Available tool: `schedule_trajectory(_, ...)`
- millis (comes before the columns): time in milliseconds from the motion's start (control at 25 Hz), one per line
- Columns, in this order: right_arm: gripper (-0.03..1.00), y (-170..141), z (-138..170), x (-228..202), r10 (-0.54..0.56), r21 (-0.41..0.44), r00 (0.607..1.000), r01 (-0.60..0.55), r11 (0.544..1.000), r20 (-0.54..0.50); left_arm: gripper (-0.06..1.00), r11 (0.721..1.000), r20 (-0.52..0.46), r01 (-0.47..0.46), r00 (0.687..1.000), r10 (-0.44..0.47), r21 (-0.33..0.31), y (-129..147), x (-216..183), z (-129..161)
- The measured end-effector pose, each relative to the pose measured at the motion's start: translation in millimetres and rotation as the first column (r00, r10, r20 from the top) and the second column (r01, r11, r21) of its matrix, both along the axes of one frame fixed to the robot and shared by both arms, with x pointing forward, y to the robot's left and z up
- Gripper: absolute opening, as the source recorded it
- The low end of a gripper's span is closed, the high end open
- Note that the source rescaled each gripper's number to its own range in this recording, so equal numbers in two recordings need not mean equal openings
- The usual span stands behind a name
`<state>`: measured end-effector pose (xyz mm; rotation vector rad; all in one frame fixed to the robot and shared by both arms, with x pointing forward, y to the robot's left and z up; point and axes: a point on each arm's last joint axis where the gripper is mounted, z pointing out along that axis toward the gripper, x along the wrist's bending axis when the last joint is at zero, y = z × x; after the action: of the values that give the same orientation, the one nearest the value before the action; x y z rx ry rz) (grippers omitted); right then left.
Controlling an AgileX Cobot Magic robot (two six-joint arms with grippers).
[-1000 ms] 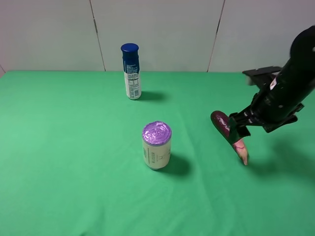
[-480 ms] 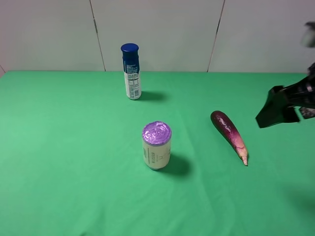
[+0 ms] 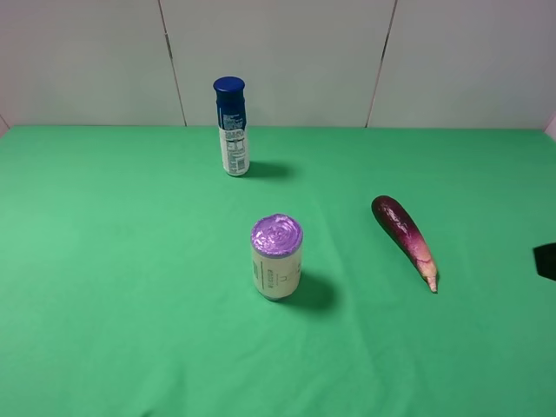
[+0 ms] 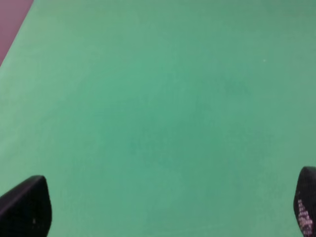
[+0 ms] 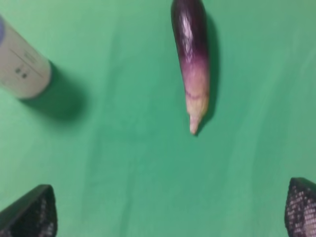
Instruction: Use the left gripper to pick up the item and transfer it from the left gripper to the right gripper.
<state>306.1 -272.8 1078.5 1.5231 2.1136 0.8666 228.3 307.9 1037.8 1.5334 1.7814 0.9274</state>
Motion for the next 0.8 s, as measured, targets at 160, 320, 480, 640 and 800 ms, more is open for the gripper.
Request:
schedule_trajectory(160,1.00,-8.4,-0.1,-29.9,-0.003,0.039,0.990,-0.003,0.999,0.138,0.98,1.000,0.000,0.000,1.000,0.000,0.000,0.0,0.0,0.0)
schedule_trajectory(320,1.00,-13.9,-1.5,-48.1,-0.016,0.073,0.969,-0.002,0.997,0.248,0.98,1.000,0.000,0.000,1.000,0.000,0.000,0.0,0.0,0.0)
schedule_trajectory(480,1.00,-18.6,-14.9,-61.6,-0.035,0.102,0.939,0.000,0.995,0.342,0.98,1.000,0.000,0.000,1.000,0.000,0.000,0.0,0.0,0.0)
schedule_trajectory(640,1.00,-20.0,-22.3,-66.9,-0.036,0.104,0.939,0.000,0.995,0.343,0.98,1.000,0.000,0.000,1.000,0.000,0.000,0.0,0.0,0.0)
schedule_trajectory(800,1.00,-20.0,-23.1,-66.9,-0.035,0.103,0.940,0.000,0.995,0.338,0.98,1.000,0.000,0.000,1.000,0.000,0.000,0.0,0.0,0.0)
